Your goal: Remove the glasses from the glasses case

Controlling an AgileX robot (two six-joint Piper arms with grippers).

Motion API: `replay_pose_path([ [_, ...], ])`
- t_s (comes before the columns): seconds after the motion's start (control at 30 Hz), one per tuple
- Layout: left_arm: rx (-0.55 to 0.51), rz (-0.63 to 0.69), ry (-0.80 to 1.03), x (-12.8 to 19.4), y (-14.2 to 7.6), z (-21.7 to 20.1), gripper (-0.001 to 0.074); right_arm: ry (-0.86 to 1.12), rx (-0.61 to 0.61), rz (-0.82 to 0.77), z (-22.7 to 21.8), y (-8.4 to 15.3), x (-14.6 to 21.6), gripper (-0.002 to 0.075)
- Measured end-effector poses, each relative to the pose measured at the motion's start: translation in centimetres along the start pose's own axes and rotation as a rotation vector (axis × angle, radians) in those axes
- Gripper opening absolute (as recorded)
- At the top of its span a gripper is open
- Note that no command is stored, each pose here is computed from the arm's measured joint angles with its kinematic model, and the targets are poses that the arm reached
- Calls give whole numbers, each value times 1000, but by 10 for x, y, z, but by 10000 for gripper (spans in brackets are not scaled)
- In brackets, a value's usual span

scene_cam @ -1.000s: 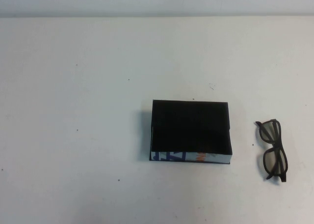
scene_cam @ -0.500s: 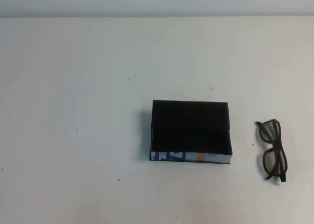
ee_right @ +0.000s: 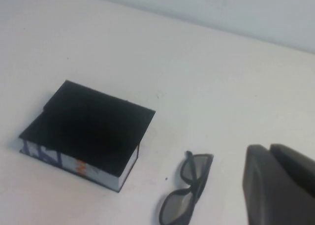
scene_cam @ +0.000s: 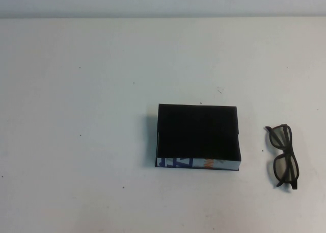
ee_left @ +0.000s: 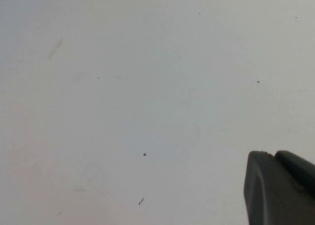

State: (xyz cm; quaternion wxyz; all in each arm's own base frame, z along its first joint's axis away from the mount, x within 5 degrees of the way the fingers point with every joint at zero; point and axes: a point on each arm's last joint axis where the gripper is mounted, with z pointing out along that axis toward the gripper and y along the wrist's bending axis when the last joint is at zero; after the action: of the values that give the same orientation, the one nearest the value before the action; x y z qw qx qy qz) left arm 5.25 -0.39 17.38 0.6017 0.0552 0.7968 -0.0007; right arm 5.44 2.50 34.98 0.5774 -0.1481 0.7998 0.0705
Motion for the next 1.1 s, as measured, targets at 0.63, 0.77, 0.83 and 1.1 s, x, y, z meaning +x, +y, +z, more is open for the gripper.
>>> replay_pose_path([
  [0.63,0,0,0,0,0,0,-4,-165,220,223,52,-11,152,-16],
  [0.77,0,0,0,0,0,0,-5,-170,219,221,51,-9,158,-16],
  [0.83,0,0,0,0,0,0,-5,-156,217,224,50,-8,160,-16],
  [1.1,0,0,0,0,0,0,-4,-104,238,255,50,-9,166,-16],
])
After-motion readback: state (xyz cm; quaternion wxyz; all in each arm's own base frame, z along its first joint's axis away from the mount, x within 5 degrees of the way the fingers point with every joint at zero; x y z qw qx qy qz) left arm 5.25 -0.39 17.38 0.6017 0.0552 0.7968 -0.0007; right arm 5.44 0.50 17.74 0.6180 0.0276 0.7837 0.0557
